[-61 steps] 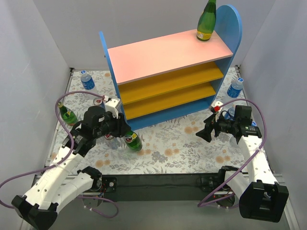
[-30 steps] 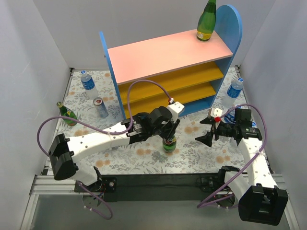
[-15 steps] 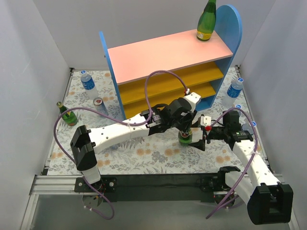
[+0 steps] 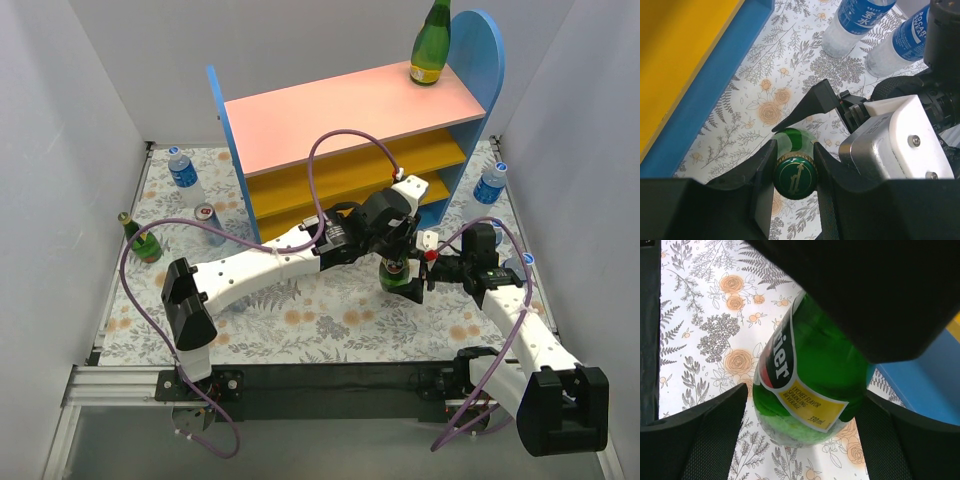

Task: Place and organize the beverage onto the shelf
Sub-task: Pick up the drink from the center of the board.

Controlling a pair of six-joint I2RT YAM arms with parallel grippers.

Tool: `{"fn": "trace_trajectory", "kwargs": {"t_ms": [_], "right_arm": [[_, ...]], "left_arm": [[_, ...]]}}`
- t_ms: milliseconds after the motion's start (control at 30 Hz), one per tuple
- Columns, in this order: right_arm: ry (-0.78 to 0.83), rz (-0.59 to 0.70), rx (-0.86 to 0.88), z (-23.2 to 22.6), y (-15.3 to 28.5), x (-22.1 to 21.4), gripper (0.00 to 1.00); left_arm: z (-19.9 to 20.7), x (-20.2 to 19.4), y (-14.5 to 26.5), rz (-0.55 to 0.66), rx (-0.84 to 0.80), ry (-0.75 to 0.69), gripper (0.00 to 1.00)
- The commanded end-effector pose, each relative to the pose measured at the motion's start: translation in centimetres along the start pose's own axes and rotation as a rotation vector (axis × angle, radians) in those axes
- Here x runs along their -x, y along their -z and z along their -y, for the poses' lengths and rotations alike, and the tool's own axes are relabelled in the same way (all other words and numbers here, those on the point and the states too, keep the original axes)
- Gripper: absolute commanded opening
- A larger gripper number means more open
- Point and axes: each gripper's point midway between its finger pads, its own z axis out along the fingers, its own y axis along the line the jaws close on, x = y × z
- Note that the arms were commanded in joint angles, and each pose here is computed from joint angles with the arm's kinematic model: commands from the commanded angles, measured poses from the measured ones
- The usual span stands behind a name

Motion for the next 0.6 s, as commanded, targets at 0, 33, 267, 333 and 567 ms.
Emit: {"fn": "trace_trajectory", "kwargs": {"t_ms": [0,33,267,333,567], "right_arm": [[0.051,0.04,-0.019,1.1,-0.2,1.9,0.88],[0.056,0.043,-0.024,1.2,-0.1,2.1,0.88],[0.027,0.055,-0.039,2.0,-0.4,2.3,0.79],[-0.003,0.051,-0.042,2.3,-0.5,2.4,0.77],[-0.044,0.084,-0.059,2.9,-0.4,3.9,0.79]], "left_arm": [[3.4,7.8,3.8,0.232,-0.125,0.063,0.0],[3.4,7.8,3.8,0.232,-0.125,0.065,0.0],[3.7,8.8,4.4,0.254,-0.134,0.085,0.0],[3.7,9.1,4.6,0.261,-0.136,0.093,0.0],[3.4,10.1,5.5,0.293,-0.121,0.123,0.0]]}}
